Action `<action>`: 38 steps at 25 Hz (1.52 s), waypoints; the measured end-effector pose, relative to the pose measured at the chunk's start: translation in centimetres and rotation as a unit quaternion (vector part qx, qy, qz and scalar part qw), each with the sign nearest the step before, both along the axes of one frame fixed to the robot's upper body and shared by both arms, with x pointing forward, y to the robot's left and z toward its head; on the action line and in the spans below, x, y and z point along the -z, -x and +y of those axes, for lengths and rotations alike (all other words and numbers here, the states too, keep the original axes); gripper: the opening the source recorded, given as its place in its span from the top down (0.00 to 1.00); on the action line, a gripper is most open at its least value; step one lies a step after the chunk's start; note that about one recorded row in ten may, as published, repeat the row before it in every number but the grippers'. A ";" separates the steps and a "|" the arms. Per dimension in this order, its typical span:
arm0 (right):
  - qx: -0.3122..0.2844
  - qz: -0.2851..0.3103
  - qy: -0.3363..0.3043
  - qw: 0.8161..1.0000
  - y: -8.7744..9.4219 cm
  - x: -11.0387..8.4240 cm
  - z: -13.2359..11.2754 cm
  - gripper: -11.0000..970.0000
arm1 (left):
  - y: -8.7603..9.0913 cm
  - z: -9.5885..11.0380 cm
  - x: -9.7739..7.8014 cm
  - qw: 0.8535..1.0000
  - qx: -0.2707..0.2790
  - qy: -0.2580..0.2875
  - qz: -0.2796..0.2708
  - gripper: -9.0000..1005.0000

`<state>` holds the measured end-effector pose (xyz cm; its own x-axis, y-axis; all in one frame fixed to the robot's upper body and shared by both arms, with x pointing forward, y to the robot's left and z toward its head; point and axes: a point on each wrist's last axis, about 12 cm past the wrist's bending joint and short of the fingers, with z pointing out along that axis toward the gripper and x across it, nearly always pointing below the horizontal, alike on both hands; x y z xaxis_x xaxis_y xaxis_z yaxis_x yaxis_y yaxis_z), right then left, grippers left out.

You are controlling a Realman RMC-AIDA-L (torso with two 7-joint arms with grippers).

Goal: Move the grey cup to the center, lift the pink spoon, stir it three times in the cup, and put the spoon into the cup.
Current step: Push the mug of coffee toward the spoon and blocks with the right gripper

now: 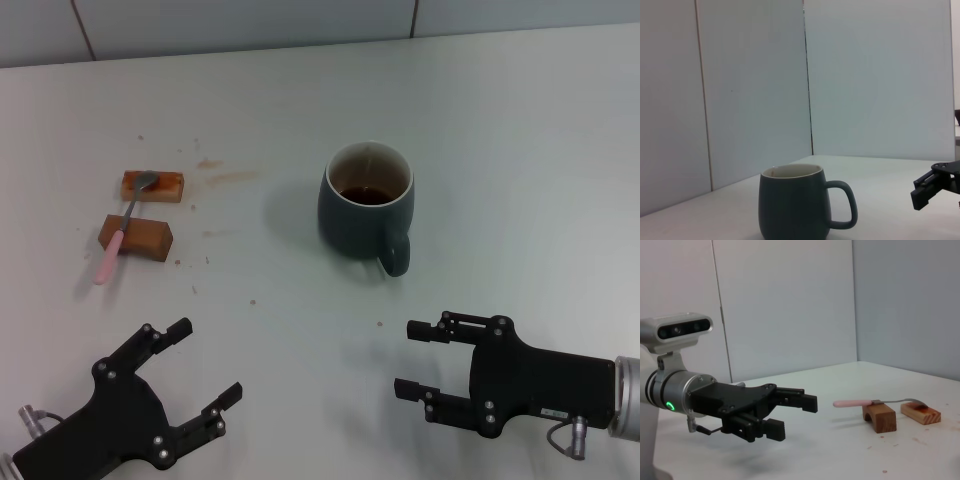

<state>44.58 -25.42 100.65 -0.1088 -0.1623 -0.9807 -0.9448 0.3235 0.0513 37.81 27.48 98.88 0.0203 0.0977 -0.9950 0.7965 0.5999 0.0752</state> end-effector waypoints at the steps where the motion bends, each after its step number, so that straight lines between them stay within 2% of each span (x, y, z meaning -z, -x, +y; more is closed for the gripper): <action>1: 0.000 0.000 0.000 1.000 0.0 0.0 0.0 0.34 | 0.0 0.0 0.0 1.000 0.000 0.000 0.000 0.16; 28: 0.001 -0.011 0.003 1.000 -0.1 0.0 0.1 0.34 | -0.2 -0.2 0.0 1.000 0.002 0.000 -0.001 0.16; 32: 0.037 -0.036 -0.019 0.998 -0.4 -0.5 -0.3 0.36 | -0.2 -0.2 0.0 1.000 0.002 0.001 -0.002 0.16; 37: 0.113 -0.080 -0.058 0.989 -1.0 -1.5 -1.6 0.39 | -0.2 -0.2 -0.1 1.000 0.002 0.002 -0.003 0.16; 38: 0.136 -0.093 -0.063 0.984 -1.1 -1.7 -1.9 0.44 | -0.3 -0.2 -0.1 1.000 0.001 0.002 -0.003 0.16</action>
